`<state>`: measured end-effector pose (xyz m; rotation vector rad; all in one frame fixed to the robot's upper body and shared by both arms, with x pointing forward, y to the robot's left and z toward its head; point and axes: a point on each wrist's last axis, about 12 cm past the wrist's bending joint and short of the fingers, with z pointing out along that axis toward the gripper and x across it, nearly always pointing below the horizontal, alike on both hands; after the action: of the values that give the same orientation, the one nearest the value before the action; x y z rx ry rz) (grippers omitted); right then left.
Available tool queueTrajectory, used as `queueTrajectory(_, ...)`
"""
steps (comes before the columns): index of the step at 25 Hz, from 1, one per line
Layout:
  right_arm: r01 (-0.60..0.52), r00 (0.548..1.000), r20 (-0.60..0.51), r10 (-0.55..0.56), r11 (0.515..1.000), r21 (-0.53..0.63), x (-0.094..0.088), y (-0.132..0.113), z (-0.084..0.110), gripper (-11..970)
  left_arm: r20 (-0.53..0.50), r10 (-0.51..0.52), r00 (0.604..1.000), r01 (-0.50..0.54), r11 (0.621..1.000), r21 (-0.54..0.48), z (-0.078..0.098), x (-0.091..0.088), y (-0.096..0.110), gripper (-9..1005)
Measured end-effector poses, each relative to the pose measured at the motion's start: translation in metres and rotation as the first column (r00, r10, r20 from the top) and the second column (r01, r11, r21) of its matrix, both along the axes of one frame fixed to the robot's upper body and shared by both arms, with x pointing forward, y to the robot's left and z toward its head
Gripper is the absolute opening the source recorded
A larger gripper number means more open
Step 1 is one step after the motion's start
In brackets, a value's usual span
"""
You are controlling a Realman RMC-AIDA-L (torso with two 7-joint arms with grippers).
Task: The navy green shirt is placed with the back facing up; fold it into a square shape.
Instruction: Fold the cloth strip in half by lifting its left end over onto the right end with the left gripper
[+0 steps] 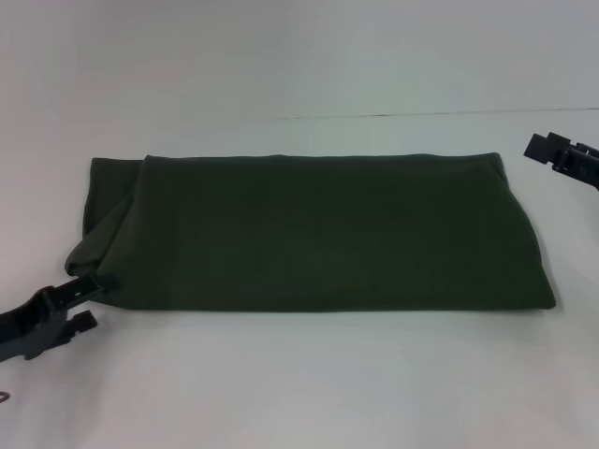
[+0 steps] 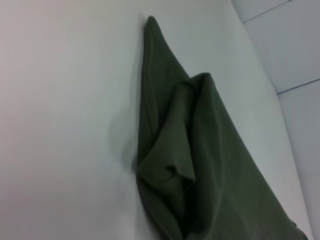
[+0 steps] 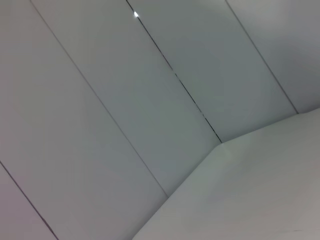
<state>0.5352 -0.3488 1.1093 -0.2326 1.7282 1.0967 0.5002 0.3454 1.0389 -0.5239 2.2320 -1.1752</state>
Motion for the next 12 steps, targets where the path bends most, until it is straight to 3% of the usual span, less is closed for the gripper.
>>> queueTrajectory(12,0.018,1.000,0.014,-0.018,1.000,0.017,-0.003,-0.005,0.001,904,-0.012,-0.006,1.000,0.006,0.999,0.037,-0.003,0.016,-0.007,910)
